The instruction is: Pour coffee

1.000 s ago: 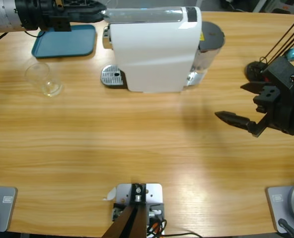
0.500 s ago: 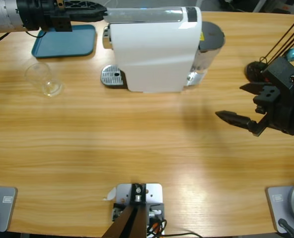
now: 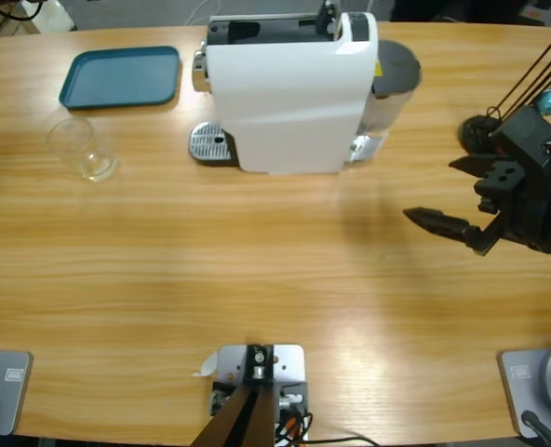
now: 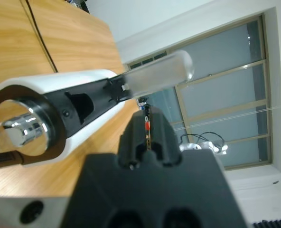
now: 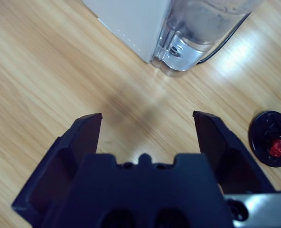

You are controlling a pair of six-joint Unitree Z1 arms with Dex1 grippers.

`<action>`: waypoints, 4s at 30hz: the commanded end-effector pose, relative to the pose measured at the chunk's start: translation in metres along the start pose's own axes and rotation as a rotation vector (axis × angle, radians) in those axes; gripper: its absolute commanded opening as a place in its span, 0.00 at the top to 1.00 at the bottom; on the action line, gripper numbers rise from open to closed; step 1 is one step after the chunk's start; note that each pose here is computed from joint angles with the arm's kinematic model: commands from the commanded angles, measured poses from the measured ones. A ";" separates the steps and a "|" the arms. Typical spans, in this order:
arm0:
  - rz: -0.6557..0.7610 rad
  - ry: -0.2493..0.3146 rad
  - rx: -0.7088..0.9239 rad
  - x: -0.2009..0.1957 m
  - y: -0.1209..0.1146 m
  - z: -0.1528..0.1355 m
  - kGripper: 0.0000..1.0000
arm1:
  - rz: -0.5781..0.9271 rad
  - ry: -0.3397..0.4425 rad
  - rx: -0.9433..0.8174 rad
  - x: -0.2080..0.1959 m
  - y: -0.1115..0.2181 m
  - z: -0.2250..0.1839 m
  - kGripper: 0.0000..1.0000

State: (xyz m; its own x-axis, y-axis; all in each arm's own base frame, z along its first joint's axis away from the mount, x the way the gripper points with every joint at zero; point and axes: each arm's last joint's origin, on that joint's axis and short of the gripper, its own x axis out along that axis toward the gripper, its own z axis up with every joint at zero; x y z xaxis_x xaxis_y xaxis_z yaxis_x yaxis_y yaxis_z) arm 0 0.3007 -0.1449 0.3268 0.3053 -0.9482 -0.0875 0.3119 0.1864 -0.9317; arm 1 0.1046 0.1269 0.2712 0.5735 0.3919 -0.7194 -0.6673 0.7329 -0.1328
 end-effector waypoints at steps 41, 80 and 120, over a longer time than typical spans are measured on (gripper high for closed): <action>0.872 0.082 0.809 -0.108 -0.037 -0.161 0.03 | -0.502 -0.034 0.675 -0.029 -0.104 -0.009 0.36; 0.894 0.071 0.795 -0.107 -0.031 -0.163 0.03 | -0.563 0.077 0.803 0.027 -0.157 -0.011 0.36; 0.894 0.073 0.796 -0.107 -0.030 -0.163 0.03 | -0.522 0.104 0.809 0.040 -0.165 -0.010 0.90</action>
State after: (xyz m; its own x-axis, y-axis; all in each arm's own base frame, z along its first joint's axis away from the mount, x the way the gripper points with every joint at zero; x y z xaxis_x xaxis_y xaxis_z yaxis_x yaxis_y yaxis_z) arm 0 0.1158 -0.0929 0.3156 0.6592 -0.4188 -0.6245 0.4973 0.8658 -0.0556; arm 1 0.2235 0.0158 0.2674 0.6607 -0.1199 -0.7410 0.2184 0.9751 0.0370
